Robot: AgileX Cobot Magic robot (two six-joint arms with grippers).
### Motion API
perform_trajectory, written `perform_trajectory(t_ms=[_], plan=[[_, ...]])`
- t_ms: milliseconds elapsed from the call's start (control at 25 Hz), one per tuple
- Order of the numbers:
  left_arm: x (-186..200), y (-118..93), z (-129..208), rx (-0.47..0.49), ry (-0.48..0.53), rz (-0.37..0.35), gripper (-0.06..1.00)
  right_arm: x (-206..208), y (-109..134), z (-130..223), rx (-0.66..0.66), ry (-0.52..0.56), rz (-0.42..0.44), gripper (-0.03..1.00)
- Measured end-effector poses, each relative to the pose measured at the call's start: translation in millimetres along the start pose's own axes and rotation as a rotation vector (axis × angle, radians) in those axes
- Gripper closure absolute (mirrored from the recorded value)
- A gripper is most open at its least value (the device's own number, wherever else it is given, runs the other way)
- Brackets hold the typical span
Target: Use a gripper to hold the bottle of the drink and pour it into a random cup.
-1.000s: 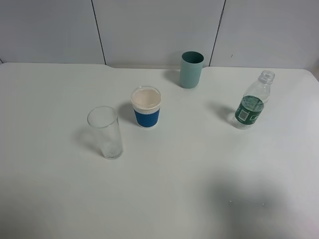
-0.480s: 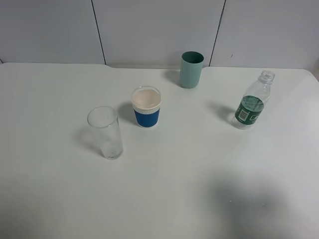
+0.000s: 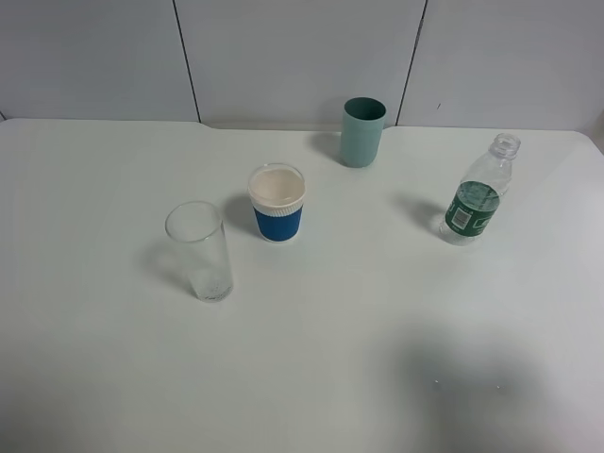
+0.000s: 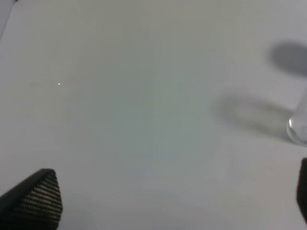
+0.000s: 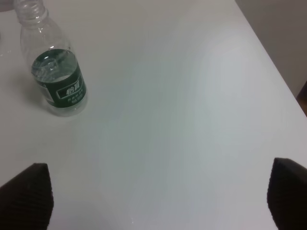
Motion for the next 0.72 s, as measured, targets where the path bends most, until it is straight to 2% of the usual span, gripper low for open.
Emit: perform_trajectory(t_ms=[720], plan=[[0.0, 0.0, 0.0, 0.0, 0.0, 0.0, -0.05, 0.0, 0.0, 0.0, 0.0, 0.0, 0.0, 0.09]])
Point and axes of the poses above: a point on each arm's last joint axis where the gripper is mounted, x pointing back along that axis away from the gripper, y along the wrist's bending axis when the last joint is at zero, z = x × y, the point moved 4 cm from there along -x, pointing out along that axis toward the gripper, and after that the axes turned 15 degrees about -x, right-handed, at the moved point
